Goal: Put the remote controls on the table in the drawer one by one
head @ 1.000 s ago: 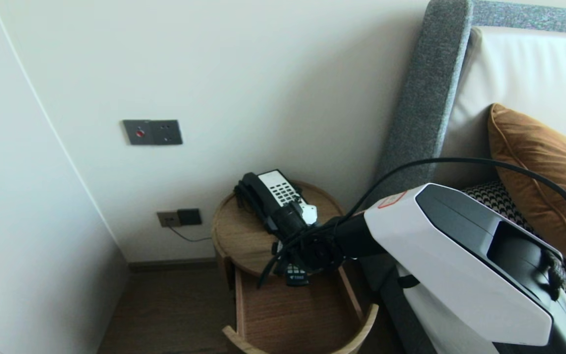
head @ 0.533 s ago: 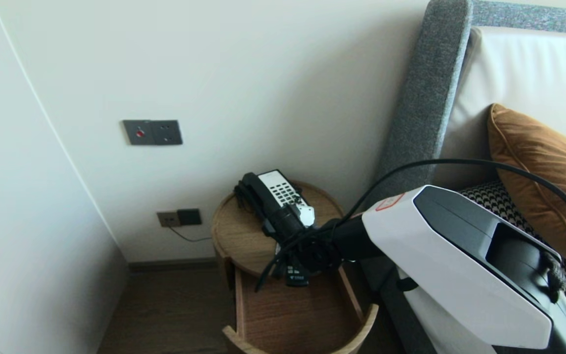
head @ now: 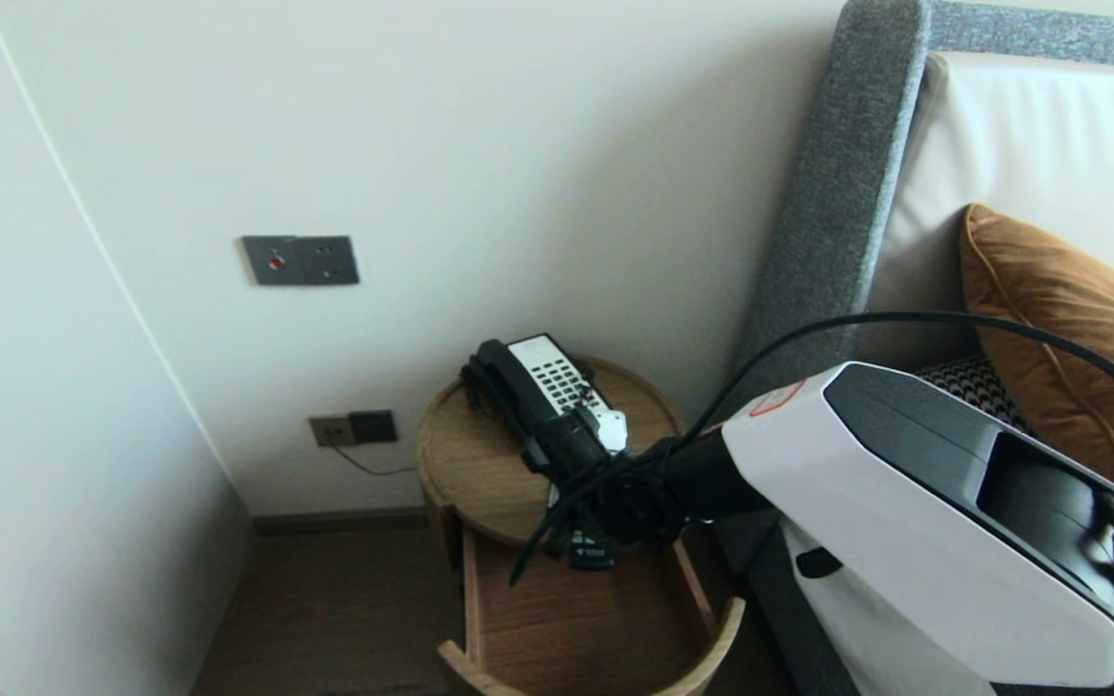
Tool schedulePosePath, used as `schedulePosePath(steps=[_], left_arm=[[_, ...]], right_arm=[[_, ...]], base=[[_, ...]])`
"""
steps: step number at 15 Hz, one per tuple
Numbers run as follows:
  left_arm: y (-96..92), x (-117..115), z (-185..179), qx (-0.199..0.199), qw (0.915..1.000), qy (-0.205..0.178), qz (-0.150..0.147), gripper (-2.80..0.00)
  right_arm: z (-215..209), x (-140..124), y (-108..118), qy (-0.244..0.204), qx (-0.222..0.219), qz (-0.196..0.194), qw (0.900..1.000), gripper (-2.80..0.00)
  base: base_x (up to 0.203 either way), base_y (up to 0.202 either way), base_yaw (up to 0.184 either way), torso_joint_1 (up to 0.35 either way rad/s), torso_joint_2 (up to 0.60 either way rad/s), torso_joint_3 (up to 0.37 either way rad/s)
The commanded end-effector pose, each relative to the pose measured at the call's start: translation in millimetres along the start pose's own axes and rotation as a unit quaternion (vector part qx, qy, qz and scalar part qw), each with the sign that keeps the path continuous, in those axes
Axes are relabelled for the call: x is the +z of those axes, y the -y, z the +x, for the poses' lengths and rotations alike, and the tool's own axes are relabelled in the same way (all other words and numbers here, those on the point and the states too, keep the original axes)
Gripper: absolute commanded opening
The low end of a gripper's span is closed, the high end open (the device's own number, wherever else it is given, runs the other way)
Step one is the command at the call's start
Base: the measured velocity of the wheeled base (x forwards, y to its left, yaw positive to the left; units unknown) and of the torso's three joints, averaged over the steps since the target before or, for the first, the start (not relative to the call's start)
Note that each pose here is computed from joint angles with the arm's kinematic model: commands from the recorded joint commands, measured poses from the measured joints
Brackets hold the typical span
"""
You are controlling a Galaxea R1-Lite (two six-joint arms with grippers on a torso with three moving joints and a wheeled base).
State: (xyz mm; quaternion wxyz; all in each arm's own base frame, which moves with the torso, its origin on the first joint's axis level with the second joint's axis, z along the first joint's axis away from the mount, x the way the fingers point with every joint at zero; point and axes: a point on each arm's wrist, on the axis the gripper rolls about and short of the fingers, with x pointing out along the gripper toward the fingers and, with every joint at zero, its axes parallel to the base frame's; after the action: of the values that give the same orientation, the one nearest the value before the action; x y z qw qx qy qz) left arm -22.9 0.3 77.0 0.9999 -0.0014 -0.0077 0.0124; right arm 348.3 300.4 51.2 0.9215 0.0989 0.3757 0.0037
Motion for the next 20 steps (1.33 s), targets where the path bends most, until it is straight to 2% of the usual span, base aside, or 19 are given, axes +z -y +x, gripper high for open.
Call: schedulePosePath(steps=[1,9,14,17,20], left_arm=[[0.0,0.0,-0.1,0.001,1.0,0.001,0.0,-2.8],[0.0,0.0,-0.1,0.001,1.0,0.001,0.0,-2.8],[0.0,0.0,-0.1,0.001,1.0,0.001,0.0,-2.8],[0.0,0.0,-0.1,0.001,1.0,0.001,0.0,-2.8],[0.0,0.0,-0.1,0.001,1.0,0.001,0.0,-2.8]], right_arm=[[-13.3,10.9,0.7,0.013,0.008,0.008,1.0,-2.8],[-35.3,24.1,8.9,0.022,0.013,0.017,1.0,-2.8],[-75.5,21.7,36.4,0.01,0.009,0.011,1.0,-2.8],[-95.2,5.8,59.9,-0.004,-0.001,0.001,1.0,-2.8],[-119.6,3.2,77.1,0.017,0.016,-0.009,1.0,-2.8]], base=[[0.0,0.0,0.0,0.0,0.0,0.0],[0.0,0.0,0.0,0.0,0.0,0.0],[0.0,0.0,0.0,0.0,0.0,0.0],[0.0,0.0,0.0,0.0,0.0,0.0],[0.0,0.0,0.0,0.0,0.0,0.0]])
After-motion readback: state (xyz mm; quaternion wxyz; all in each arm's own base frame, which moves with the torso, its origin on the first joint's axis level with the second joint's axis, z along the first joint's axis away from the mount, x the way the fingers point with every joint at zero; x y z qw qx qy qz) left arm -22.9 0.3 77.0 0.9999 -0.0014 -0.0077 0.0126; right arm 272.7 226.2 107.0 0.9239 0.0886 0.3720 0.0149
